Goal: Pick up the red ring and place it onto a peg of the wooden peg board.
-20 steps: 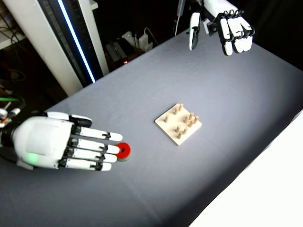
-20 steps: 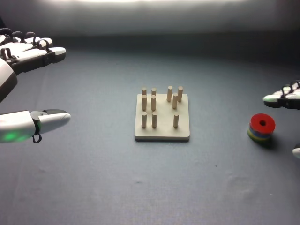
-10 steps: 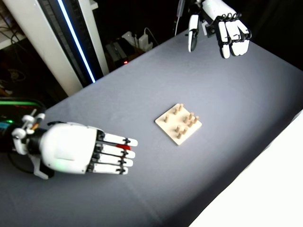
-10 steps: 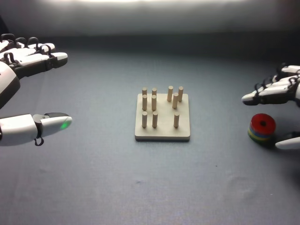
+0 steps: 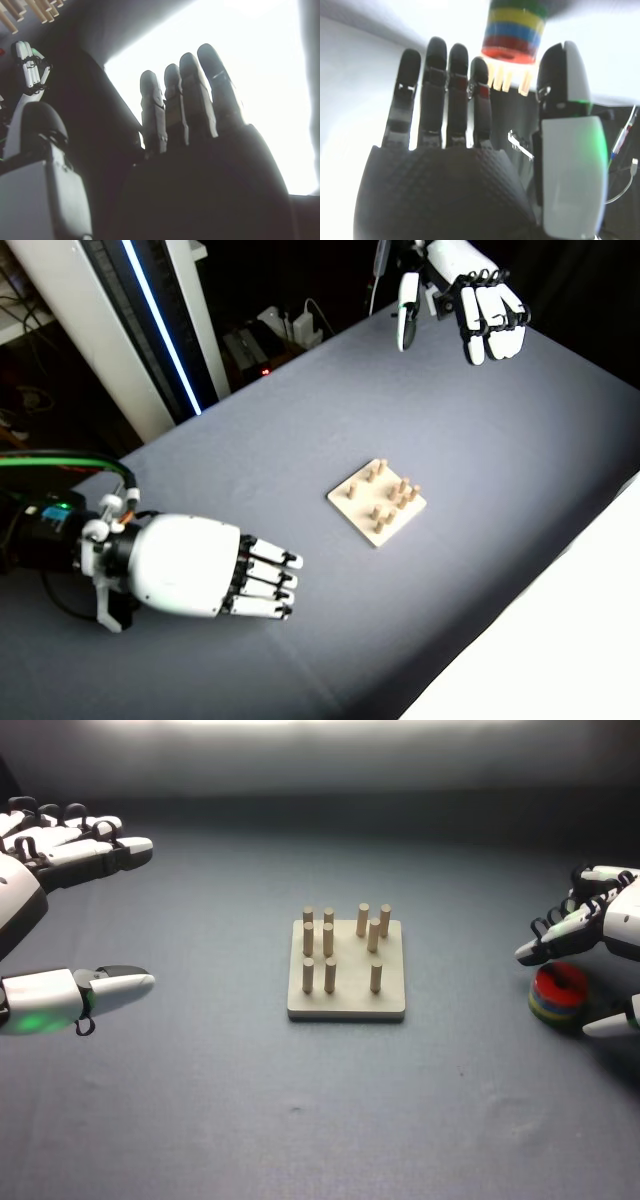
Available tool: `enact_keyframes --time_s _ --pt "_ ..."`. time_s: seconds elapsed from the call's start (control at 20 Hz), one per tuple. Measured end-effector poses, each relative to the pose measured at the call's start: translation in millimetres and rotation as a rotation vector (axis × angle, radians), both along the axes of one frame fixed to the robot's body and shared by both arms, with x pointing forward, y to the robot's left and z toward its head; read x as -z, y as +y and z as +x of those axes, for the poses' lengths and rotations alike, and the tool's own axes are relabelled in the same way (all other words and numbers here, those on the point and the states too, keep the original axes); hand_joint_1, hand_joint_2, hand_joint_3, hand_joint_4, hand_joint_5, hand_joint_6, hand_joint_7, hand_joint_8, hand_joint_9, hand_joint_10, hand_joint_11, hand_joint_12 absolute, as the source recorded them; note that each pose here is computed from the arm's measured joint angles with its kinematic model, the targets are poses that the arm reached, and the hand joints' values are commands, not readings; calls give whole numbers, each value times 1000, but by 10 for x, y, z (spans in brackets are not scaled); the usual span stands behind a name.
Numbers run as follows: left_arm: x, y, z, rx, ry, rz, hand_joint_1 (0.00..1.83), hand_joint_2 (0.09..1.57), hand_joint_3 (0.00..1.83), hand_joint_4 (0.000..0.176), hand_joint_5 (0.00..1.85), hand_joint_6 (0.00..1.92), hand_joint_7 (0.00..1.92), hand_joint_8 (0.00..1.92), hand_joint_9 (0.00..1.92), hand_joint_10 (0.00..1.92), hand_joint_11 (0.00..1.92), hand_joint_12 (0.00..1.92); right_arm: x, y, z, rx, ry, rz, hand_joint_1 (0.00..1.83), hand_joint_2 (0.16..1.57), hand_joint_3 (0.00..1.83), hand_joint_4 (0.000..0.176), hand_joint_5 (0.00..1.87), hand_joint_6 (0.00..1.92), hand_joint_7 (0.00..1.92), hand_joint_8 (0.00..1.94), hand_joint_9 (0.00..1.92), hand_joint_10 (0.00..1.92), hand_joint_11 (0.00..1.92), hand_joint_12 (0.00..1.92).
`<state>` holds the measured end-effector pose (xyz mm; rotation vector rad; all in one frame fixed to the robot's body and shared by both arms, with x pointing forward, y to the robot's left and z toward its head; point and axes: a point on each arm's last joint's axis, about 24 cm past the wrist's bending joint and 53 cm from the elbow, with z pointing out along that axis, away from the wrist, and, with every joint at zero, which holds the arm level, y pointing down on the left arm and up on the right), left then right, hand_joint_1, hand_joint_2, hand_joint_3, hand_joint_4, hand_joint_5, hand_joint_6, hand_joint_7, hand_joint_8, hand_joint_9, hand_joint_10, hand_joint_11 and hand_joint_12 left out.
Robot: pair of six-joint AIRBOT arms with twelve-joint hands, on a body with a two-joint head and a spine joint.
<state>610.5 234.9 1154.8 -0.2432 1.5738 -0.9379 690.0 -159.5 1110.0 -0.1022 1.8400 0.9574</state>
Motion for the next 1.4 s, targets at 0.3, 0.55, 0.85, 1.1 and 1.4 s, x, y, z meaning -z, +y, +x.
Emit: enact_keyframes --time_s 0.3,0.55,0.85,1.1,1.4 --pt "29 1 -6 2 10 5 624 1040 0 29 440 3 276 1 257 1 0 786 2 12 -1 -3 -1 0 1025 1032 1 0 760 18 786 21 739 79 122 1425" --pt "29 5 -3 1 10 4 618 1040 0 34 440 2 281 3 270 6 0 822 14 45 14 -9 -5 -3 1339 1076 3 0 996 949 1142 618 950 926 560 1337" --pt "50 28 -3 0 14 10 618 1047 2 42 415 0 257 0 232 0 0 755 -34 99 38 -17 -18 -2 1381 1078 1 0 985 886 1093 807 971 1143 766 1324" --pt "128 144 -60 -24 42 20 662 1055 1 38 399 0 251 0 261 3 0 878 -514 537 -26 -114 -127 106 1379 1089 0 0 949 902 1138 781 921 1183 583 1400" --pt "120 418 -114 -109 37 13 734 1073 2 34 342 0 206 0 214 0 0 633 -953 944 -74 -206 -237 177 1352 1084 0 0 981 969 1176 674 915 971 483 1130"
